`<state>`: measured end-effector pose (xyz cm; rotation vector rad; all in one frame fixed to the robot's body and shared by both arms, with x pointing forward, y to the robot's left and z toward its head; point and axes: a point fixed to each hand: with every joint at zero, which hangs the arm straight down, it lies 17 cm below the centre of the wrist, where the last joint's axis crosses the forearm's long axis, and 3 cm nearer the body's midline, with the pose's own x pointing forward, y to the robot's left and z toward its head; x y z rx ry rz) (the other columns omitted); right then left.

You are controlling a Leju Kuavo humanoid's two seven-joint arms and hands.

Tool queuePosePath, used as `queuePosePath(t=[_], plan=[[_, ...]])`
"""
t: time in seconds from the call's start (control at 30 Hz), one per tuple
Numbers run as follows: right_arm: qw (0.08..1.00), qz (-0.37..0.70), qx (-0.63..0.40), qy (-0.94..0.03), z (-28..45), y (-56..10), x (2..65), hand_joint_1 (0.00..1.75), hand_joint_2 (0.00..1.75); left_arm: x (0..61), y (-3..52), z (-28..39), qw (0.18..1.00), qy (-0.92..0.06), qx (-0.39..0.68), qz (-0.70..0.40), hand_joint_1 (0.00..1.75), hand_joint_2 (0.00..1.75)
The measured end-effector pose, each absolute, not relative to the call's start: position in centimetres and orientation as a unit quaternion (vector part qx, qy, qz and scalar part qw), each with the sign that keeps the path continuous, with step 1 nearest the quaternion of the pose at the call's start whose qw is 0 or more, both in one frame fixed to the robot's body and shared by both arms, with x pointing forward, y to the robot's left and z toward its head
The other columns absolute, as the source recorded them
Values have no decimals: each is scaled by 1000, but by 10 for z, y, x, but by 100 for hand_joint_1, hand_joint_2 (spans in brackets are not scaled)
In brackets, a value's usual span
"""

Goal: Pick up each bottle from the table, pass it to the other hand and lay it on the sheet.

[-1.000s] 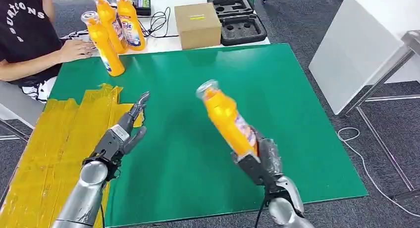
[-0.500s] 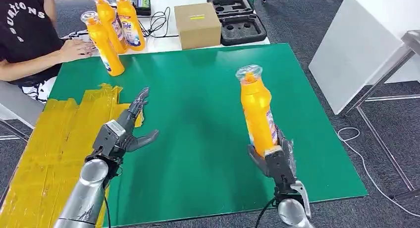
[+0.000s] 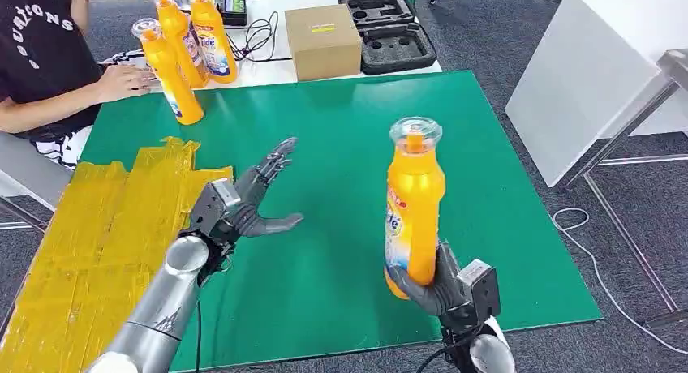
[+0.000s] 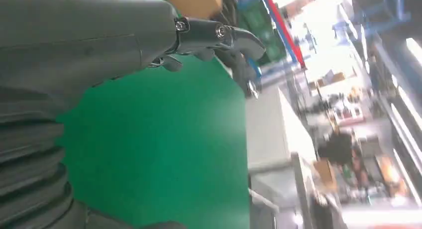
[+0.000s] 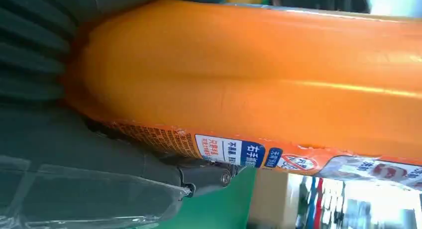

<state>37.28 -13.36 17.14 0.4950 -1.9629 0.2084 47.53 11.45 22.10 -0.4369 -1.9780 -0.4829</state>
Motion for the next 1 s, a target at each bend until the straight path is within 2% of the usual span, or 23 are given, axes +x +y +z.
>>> queuePosePath(t=[0.37, 0.63, 1.0], plan=[[481, 188, 295, -804, 172, -63, 354, 175, 175, 452, 59, 236, 501, -780, -296, -231, 0, 175], [473, 210, 296, -803, 162, -55, 356, 175, 175, 440, 51, 238, 510, -752, -355, -220, 0, 175], [482, 221, 294, -795, 150, -56, 359, 175, 175, 436, 47, 233, 513, -745, -357, -234, 0, 175]])
